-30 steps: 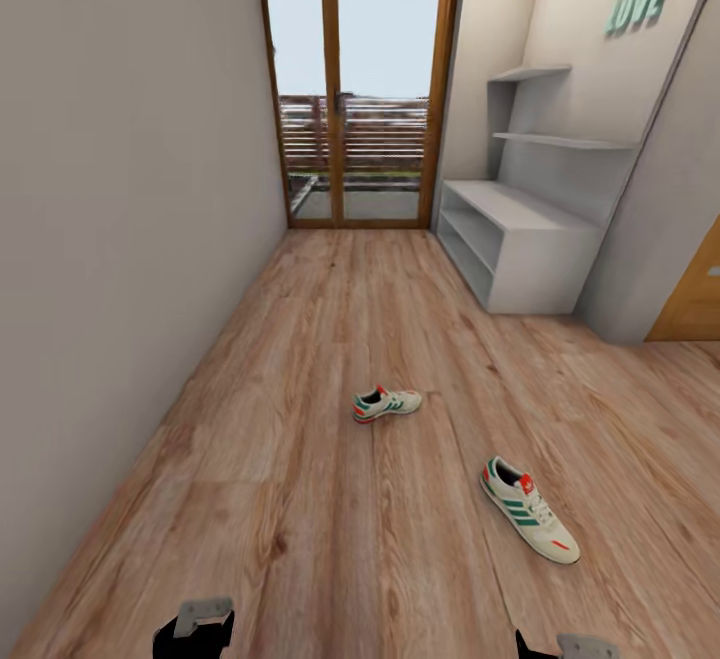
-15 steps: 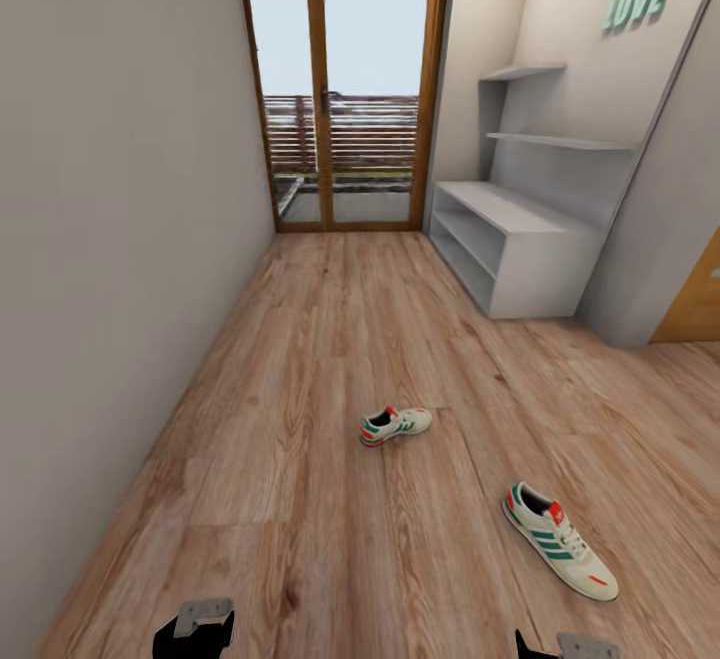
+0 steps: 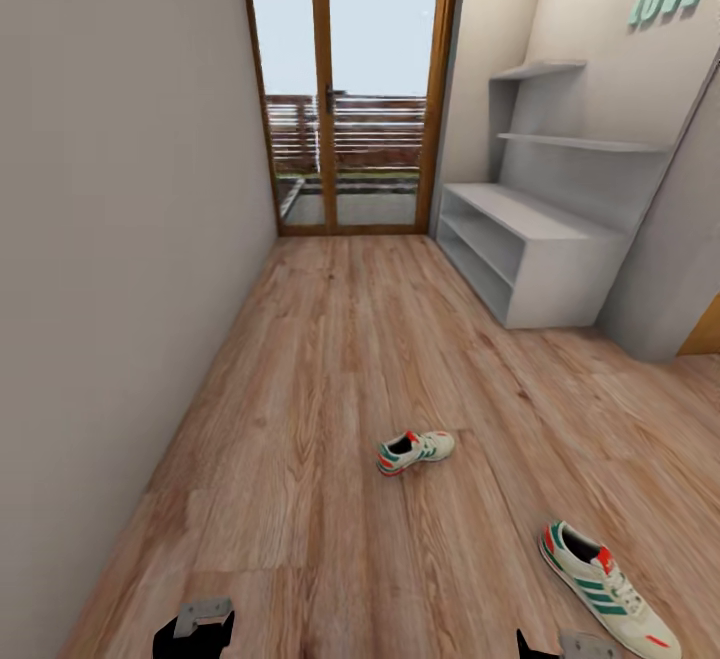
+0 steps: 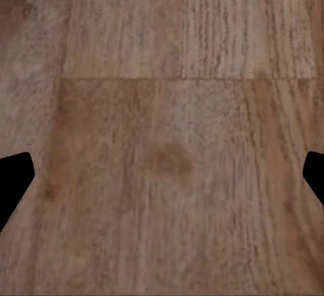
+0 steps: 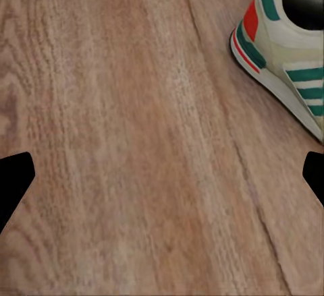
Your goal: Pick up the two gym shoes and the two sandals from the corridor floor and place them onto the hallstand (shoe rack) in the corridor, making sure they are on the rack and not on the floor. Arrange them so the two gym shoes are next to each other and the two sandals are next to each other.
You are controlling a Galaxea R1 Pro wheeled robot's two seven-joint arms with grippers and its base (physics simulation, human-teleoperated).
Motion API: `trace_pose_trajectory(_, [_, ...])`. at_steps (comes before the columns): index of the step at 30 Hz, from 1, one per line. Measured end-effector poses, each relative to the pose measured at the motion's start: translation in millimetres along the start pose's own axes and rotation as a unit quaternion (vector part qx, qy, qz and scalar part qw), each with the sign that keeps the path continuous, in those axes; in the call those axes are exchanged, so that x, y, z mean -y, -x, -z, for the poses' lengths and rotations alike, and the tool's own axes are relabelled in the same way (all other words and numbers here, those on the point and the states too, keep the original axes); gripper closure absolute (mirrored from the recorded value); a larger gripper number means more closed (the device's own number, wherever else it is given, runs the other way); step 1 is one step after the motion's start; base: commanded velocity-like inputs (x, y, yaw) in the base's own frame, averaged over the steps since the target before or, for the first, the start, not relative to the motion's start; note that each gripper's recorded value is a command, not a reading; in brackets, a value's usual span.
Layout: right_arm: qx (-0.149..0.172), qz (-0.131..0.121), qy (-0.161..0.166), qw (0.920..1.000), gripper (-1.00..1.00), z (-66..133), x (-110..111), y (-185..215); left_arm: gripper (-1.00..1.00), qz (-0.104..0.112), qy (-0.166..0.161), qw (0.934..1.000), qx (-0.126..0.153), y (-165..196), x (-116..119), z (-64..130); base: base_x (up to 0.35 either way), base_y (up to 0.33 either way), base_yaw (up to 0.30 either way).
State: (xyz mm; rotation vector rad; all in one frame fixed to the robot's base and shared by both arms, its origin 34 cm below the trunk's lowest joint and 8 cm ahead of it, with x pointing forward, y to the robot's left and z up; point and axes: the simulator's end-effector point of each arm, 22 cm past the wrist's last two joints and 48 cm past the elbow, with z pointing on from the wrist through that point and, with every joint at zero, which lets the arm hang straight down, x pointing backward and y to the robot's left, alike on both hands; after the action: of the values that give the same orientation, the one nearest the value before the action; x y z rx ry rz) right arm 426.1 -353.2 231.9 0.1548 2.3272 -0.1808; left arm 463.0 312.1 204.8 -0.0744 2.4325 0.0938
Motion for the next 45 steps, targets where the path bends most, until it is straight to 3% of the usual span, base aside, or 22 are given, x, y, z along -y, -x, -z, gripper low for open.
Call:
trace_pose_trajectory(15, [0.003,-0.001,0.000,1.0000,-1.00,0.3,0.2,2.7,-1.00,0.000,0.000,1.0000,0.004,3.5,0.1,0.6,0.337,0.000,-0.223])
trace_pose_trajectory(31, [0.004,-0.001,0.001,1.0000,-1.00,0.3,-0.6,3.5,-1.00,0.000,0.000,1.0000,0.004,3.9,0.0,0.7,0.337,0.004,-0.028])
trace_pose_trajectory(45, [0.006,-0.001,0.002,1.0000,-1.00,0.6,-1.0,5.5,-1.00,0.001,0.000,1.0000,0.007,7.1,0.0,1.2,0.280,0.194,-0.220])
